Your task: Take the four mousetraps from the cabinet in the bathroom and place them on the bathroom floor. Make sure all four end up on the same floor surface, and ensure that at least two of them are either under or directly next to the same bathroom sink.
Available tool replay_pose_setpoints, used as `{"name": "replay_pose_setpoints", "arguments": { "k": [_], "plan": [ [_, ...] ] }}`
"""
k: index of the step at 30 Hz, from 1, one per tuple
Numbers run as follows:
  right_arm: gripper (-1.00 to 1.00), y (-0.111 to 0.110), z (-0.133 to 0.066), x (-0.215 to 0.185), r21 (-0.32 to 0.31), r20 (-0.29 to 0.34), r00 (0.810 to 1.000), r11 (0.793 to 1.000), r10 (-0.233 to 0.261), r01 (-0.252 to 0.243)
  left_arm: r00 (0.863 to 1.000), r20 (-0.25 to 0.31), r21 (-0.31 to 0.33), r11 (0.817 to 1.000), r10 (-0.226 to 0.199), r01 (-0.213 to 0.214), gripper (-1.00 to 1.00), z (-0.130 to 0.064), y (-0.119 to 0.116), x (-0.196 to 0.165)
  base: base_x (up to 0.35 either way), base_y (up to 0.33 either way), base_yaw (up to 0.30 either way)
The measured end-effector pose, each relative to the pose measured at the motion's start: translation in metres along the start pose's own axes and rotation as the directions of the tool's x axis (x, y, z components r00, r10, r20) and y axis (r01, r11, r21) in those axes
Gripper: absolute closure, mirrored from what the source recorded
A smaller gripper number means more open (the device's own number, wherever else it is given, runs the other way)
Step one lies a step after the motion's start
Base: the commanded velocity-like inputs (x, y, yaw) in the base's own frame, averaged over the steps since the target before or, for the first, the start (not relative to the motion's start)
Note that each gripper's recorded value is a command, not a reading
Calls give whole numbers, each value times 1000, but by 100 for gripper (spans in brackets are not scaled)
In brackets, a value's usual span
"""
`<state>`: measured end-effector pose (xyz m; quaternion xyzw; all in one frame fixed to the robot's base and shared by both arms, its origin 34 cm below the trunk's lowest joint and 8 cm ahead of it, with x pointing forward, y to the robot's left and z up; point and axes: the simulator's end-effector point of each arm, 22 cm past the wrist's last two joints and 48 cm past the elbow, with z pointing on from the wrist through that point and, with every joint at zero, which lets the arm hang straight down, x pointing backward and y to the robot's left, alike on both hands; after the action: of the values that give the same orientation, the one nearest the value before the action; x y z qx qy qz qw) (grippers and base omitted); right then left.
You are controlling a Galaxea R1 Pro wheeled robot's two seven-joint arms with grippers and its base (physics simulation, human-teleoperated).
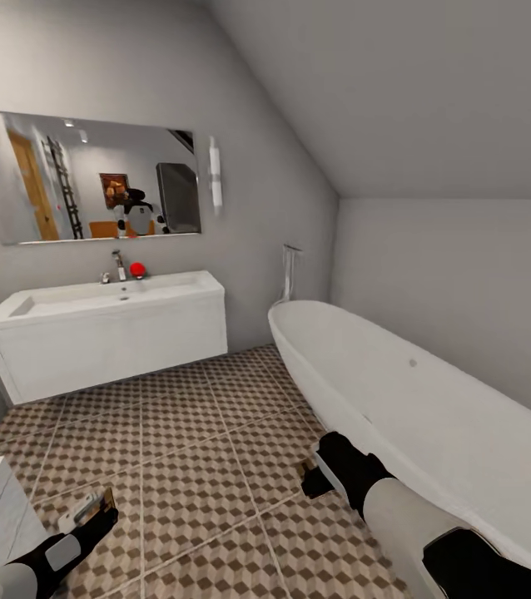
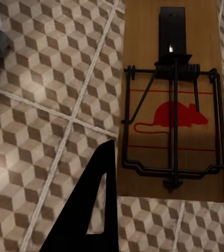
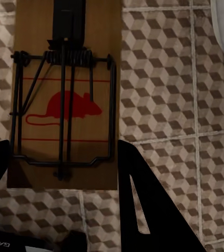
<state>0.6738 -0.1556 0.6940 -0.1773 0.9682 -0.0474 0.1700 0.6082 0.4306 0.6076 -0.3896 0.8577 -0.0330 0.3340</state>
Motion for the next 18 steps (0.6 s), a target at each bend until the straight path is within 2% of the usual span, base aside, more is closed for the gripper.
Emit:
{"name": "replay_pose_setpoints", "arguments": {
  "k": [9,18],
  "plan": [
    [100,0,0,0,1,1,1000,1000,-1,1,1000,1,0,1000,-4,4,100,0,0,0,322,0,16],
    [100,0,0,0,3,2,1000,1000,-2,2,1000,3,-1,1000,-6,6,100,0,1,-1,322,0,227]
  ]
}}
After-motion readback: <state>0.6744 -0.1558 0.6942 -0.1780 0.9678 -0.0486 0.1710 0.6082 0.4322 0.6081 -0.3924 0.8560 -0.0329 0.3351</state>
